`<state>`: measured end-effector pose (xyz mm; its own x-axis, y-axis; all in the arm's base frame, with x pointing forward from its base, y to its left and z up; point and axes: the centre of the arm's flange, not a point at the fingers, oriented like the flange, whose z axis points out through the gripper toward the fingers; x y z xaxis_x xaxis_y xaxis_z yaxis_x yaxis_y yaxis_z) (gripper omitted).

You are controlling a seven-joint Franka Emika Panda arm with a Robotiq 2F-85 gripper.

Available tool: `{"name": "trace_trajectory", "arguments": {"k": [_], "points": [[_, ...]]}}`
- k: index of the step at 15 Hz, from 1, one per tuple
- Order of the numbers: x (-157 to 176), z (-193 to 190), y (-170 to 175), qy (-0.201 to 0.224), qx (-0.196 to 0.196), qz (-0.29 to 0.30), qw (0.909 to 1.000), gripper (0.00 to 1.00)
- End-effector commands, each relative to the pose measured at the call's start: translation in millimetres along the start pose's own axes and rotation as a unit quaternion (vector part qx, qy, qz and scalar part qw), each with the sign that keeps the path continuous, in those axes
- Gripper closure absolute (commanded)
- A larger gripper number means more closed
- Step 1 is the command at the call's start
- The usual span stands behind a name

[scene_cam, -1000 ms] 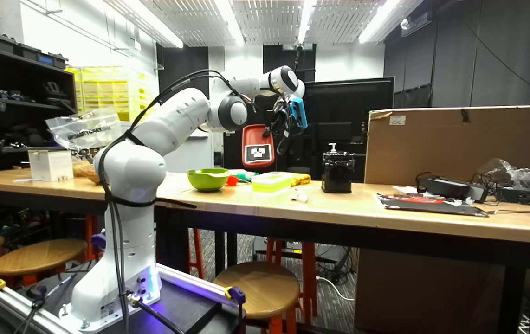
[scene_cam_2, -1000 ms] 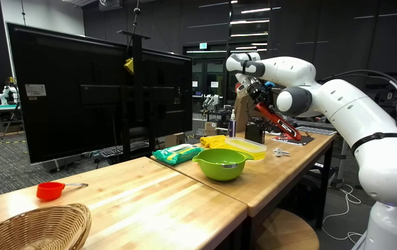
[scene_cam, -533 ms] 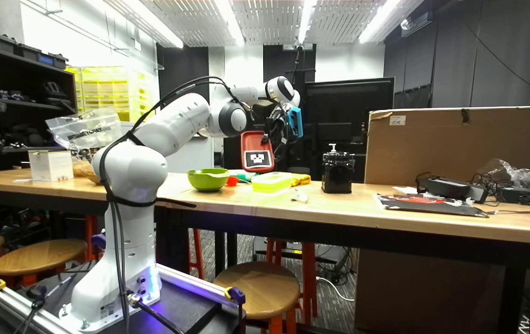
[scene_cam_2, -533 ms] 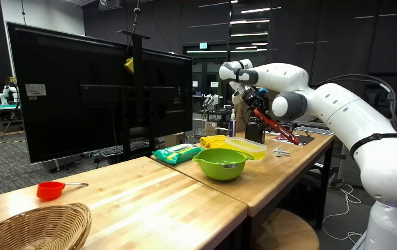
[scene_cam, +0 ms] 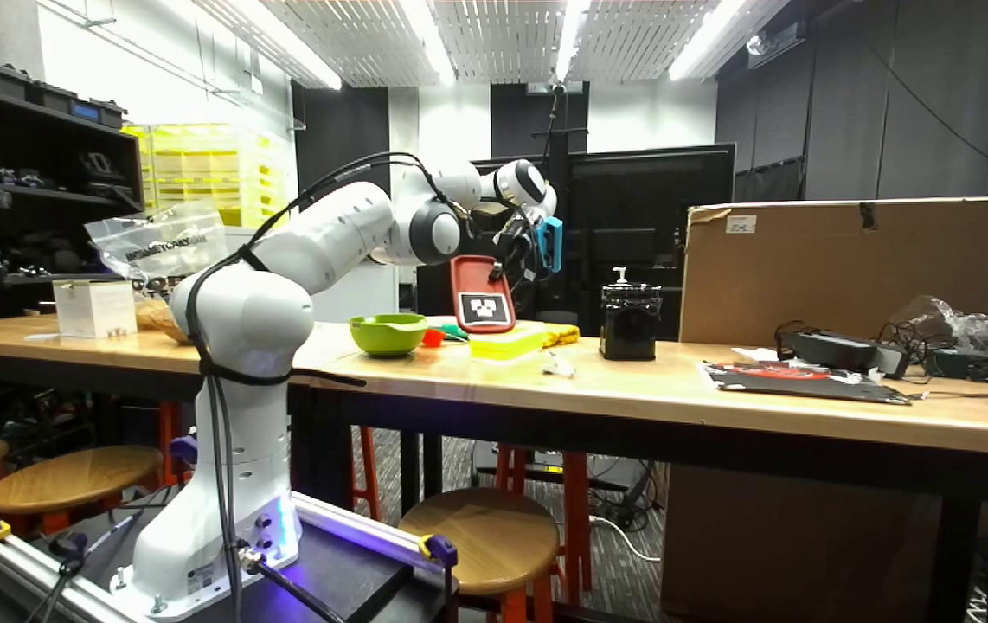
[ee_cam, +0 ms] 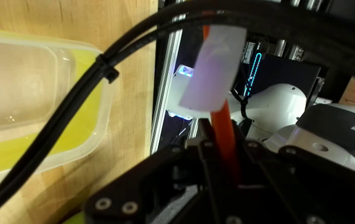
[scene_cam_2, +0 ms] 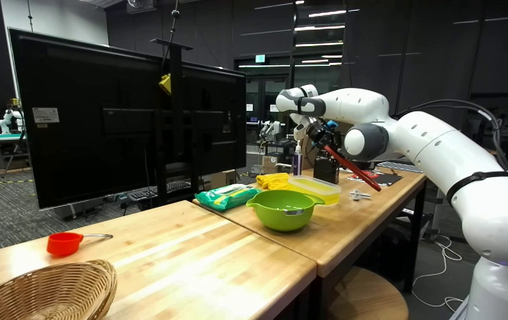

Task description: Put the lid on the yellow lunch box

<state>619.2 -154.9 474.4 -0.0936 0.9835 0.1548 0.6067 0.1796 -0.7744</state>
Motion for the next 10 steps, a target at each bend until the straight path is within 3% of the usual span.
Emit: {"name": "trace_trajectory", "arguments": {"k": [1, 5, 10], "points": [[-10.1, -74.0, 17.8, -0.014, -0.040, -0.020, 0.9989, 0.97], [-3.1, -83.5, 30.9, -0.026, -0.080, -0.042, 0.9955, 0.97], [8.9, -91.9, 43.2, -0.048, -0.084, -0.041, 0.9944, 0.97]]}}
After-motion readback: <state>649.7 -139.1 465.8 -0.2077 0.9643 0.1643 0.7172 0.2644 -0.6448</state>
